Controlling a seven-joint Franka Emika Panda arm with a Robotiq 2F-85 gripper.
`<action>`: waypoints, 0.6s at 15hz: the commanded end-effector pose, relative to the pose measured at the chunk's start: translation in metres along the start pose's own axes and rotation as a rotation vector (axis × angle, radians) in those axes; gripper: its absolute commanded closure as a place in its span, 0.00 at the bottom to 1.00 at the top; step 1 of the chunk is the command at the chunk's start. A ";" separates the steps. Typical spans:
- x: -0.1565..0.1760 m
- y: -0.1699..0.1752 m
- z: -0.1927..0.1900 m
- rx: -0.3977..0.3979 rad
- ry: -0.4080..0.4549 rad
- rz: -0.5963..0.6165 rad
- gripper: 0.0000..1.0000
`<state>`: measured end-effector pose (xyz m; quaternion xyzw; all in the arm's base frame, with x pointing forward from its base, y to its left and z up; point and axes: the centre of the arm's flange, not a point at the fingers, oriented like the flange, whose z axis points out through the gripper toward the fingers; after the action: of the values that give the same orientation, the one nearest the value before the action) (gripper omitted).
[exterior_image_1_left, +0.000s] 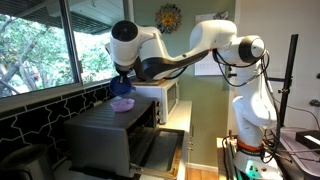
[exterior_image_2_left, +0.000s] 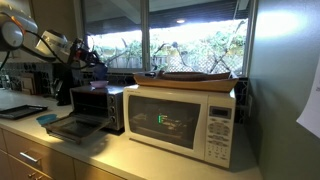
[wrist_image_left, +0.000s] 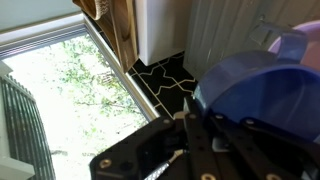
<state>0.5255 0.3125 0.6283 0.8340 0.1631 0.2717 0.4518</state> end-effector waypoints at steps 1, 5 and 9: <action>-0.010 -0.001 -0.002 -0.031 0.034 -0.025 0.99; -0.011 -0.001 -0.002 -0.052 0.043 -0.032 0.99; -0.010 0.000 -0.002 -0.070 0.053 -0.035 0.99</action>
<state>0.5256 0.3126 0.6275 0.8208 0.1673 0.2794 0.4694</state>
